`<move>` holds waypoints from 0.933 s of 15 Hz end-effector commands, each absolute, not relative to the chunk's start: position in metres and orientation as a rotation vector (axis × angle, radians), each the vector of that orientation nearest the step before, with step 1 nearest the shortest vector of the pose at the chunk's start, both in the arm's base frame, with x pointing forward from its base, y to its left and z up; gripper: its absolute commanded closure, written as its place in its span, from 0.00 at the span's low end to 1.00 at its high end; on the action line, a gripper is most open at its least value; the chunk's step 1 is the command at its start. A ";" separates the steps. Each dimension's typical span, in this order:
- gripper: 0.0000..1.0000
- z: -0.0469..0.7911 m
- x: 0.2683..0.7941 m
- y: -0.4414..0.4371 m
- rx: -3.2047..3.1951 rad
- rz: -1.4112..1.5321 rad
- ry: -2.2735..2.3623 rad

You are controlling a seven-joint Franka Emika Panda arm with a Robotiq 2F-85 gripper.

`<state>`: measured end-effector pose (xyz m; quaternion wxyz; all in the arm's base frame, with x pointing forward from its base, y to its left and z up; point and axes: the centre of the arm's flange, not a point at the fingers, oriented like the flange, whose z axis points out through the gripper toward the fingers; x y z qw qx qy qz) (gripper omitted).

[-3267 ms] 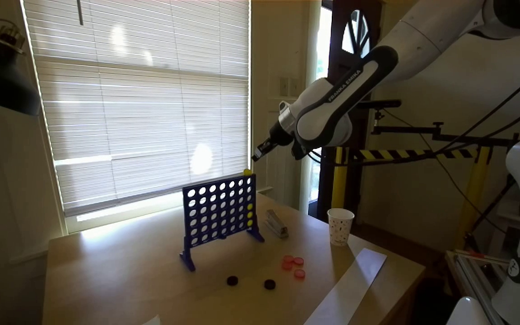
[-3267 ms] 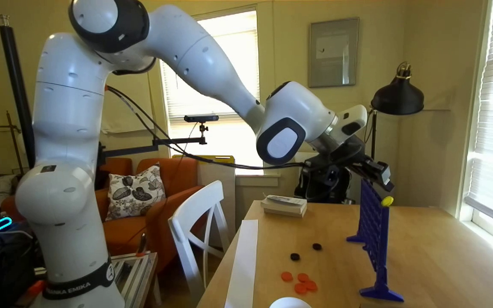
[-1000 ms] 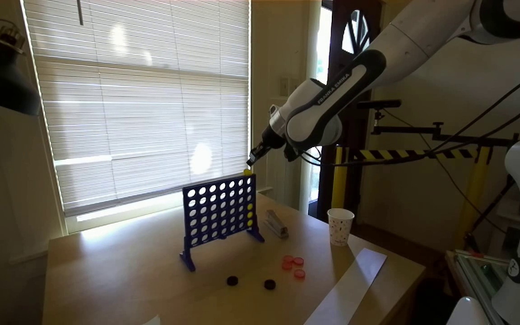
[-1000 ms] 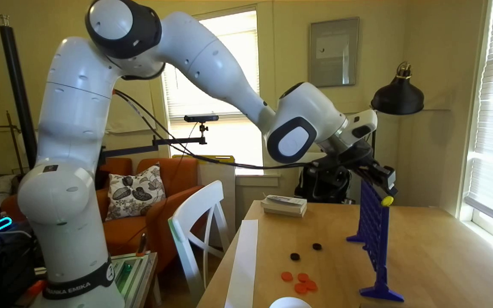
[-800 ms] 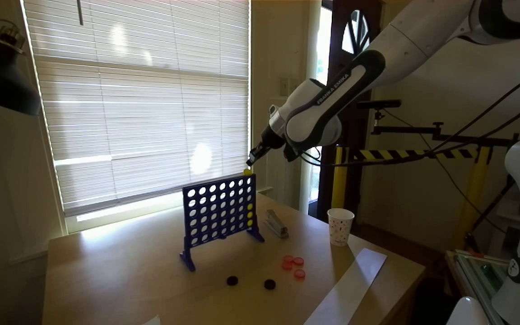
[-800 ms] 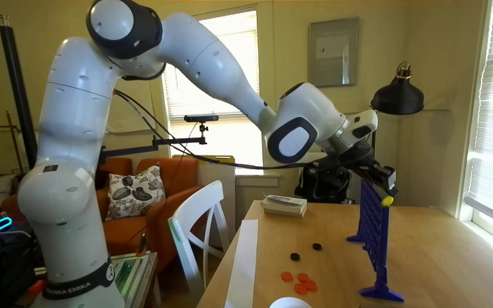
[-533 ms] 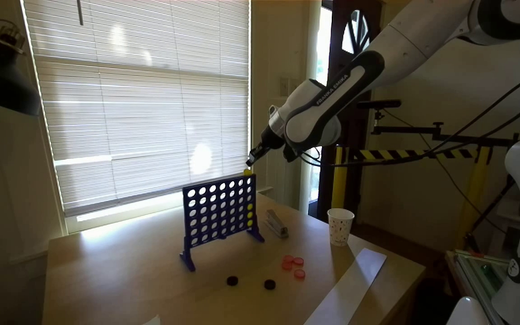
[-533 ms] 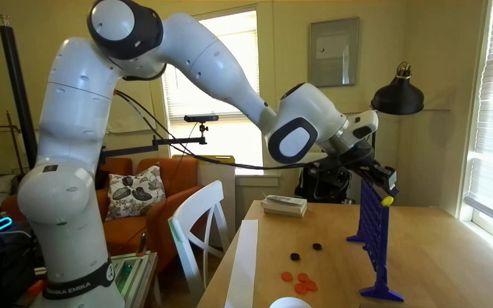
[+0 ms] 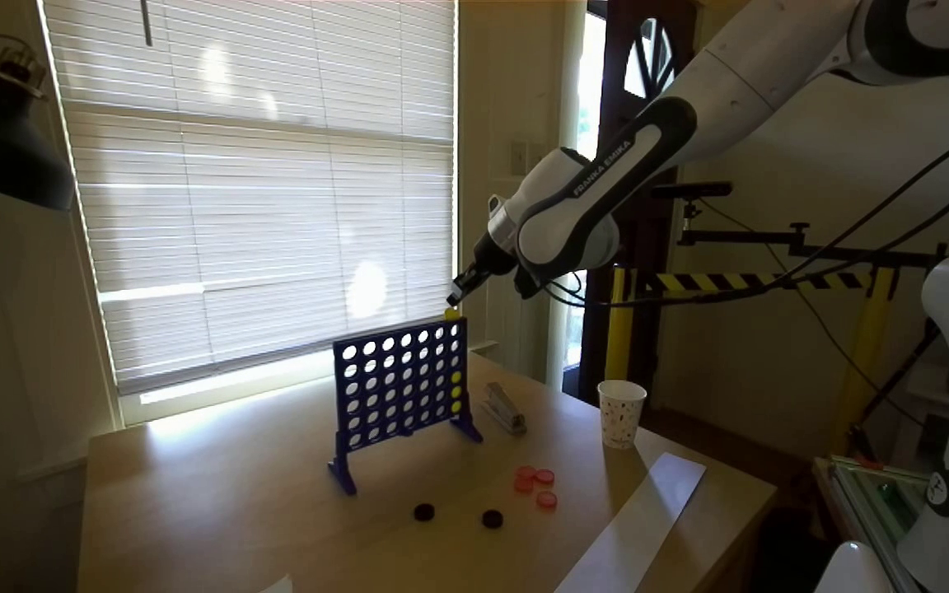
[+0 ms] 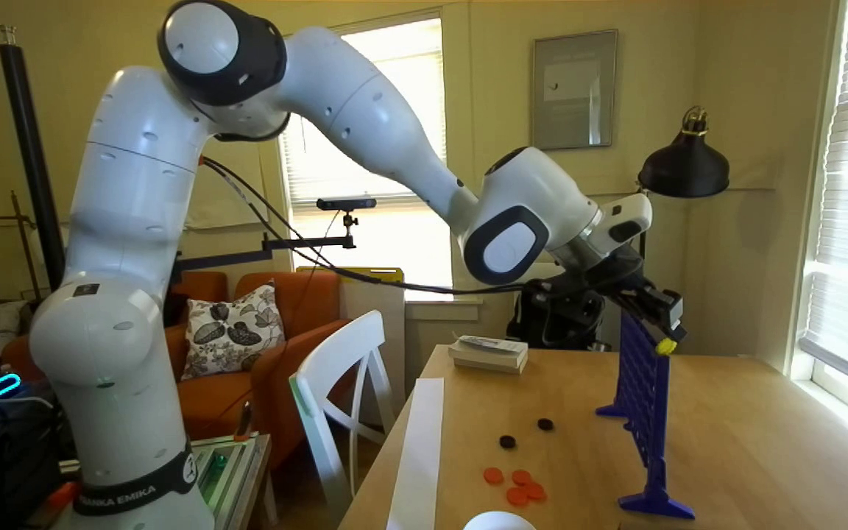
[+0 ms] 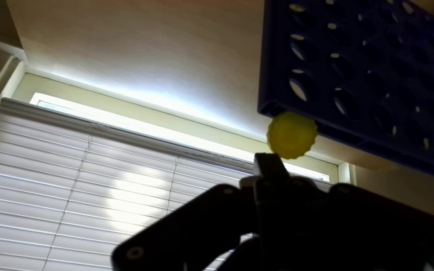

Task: Put one yellow ring inside the blue gameboard.

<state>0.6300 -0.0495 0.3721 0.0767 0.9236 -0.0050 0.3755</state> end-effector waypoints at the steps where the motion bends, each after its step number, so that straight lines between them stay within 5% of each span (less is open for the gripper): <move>1: 1.00 0.372 0.638 -0.048 2.784 1.121 -0.037; 14: 1.00 0.372 0.633 -0.044 2.799 1.114 -0.020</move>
